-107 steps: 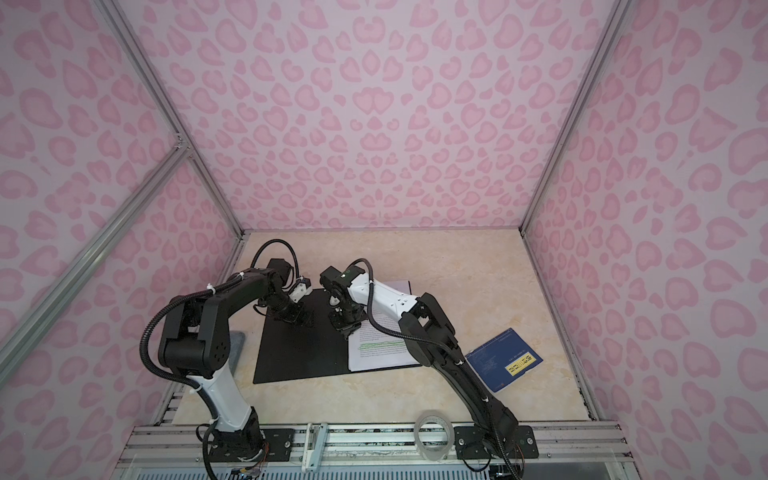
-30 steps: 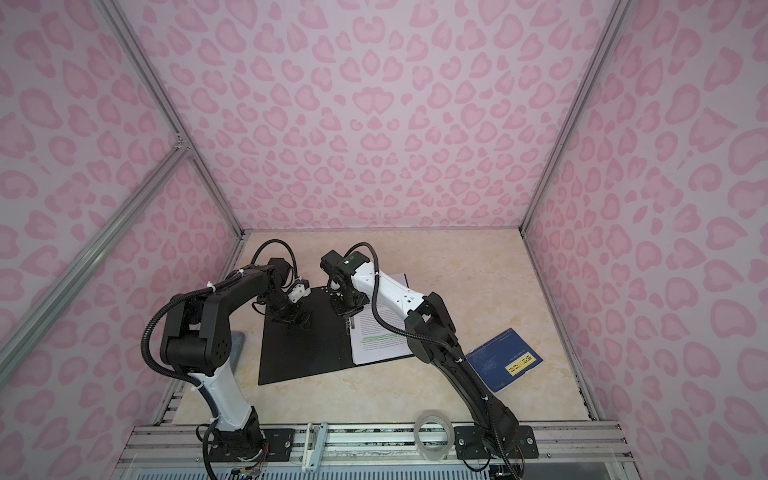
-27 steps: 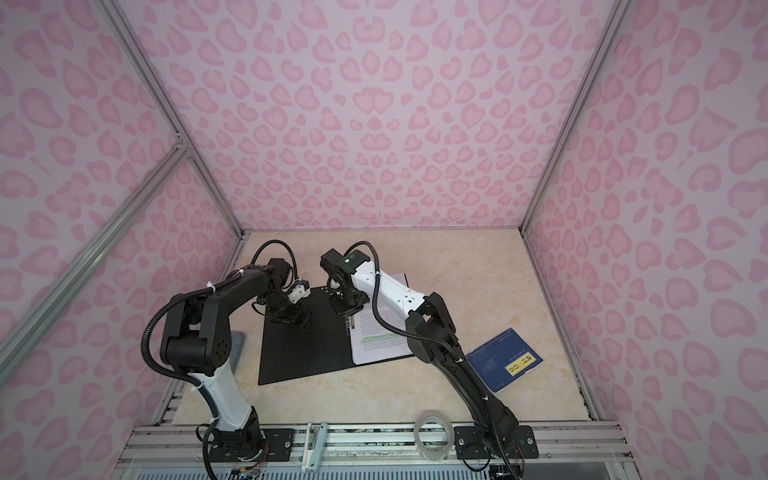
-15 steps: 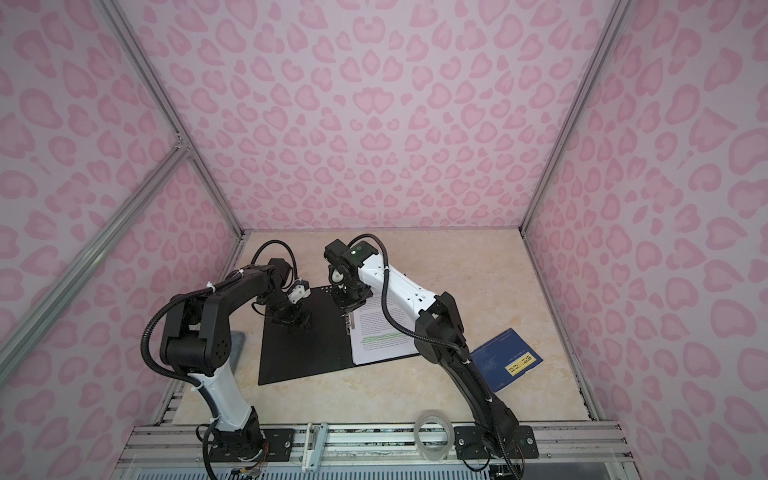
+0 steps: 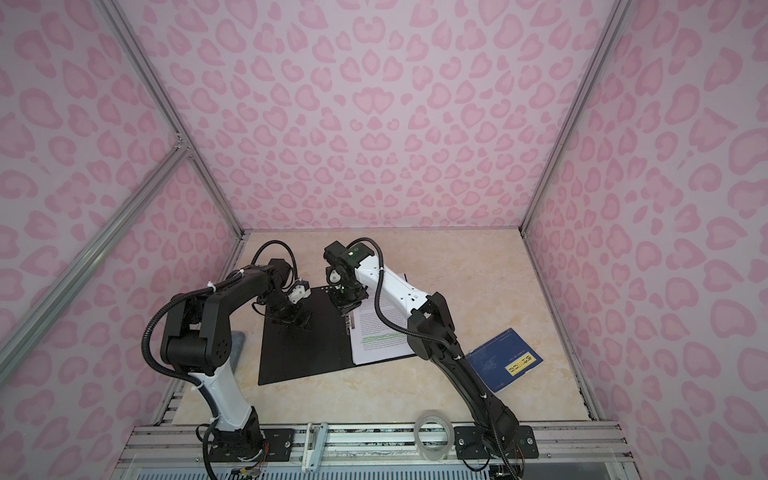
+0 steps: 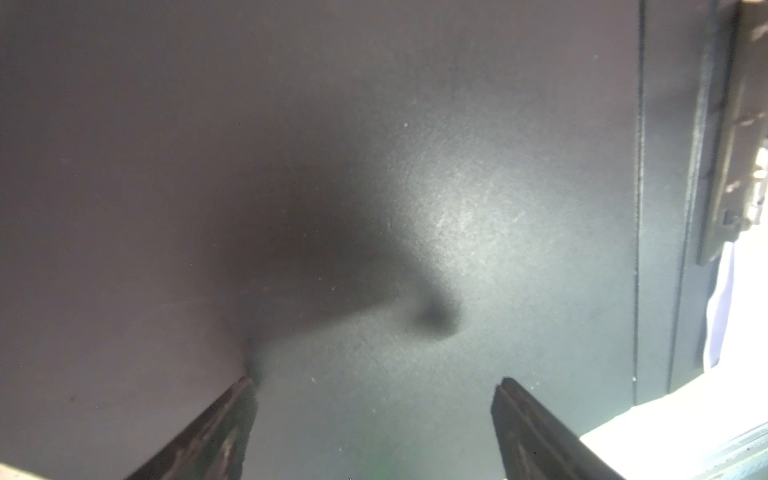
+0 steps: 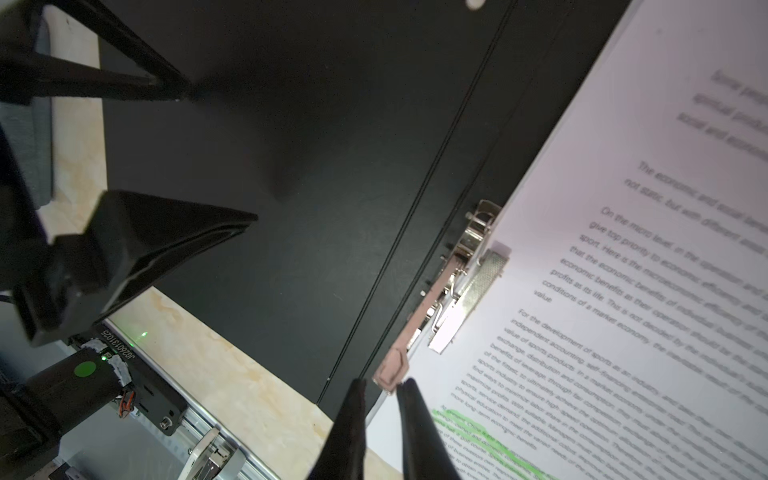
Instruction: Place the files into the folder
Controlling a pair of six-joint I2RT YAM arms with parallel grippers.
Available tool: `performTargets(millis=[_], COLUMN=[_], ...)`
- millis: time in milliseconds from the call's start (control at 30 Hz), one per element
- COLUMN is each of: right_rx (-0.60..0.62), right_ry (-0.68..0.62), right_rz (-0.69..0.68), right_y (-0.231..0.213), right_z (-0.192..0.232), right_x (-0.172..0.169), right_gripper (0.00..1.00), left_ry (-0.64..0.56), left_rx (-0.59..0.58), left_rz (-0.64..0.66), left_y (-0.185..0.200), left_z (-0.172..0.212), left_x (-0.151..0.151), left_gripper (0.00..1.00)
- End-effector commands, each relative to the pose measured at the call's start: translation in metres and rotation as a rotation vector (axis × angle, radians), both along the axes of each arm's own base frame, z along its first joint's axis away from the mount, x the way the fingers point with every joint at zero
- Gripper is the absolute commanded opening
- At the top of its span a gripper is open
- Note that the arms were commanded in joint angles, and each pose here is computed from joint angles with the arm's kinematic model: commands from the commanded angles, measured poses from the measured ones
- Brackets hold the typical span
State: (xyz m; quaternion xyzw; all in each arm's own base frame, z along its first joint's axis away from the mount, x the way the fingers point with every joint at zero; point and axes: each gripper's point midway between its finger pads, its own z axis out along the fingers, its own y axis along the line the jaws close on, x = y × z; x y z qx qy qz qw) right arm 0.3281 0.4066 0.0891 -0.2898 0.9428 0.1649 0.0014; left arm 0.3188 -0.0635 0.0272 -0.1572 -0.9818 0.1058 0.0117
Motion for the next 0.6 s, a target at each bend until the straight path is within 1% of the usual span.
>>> performTargets(millis=[0,367,567], right_rx=[-0.038,-0.059,-0.098], right_ry=[0.016,0.035,0.046], right_rz=[0.013,0.02,0.024], right_y=[-0.006,-0.01,-0.017], right_z=[-0.008,-0.016,-0.024], right_x=[-0.004,-0.006,-0.007], right_gripper=[0.19,0.17,0.16], left_ry=[0.01,0.016,0.015], left_rx=[-0.014,-0.013,-0.013], left_rz=[0.001,-0.001,-0.004], left_y=[-0.002,-0.002,-0.002], left_z=[-0.001,-0.005,-0.006], left_x=[0.0,0.002,0.001], left_gripper=[0.92,0.92,0.92])
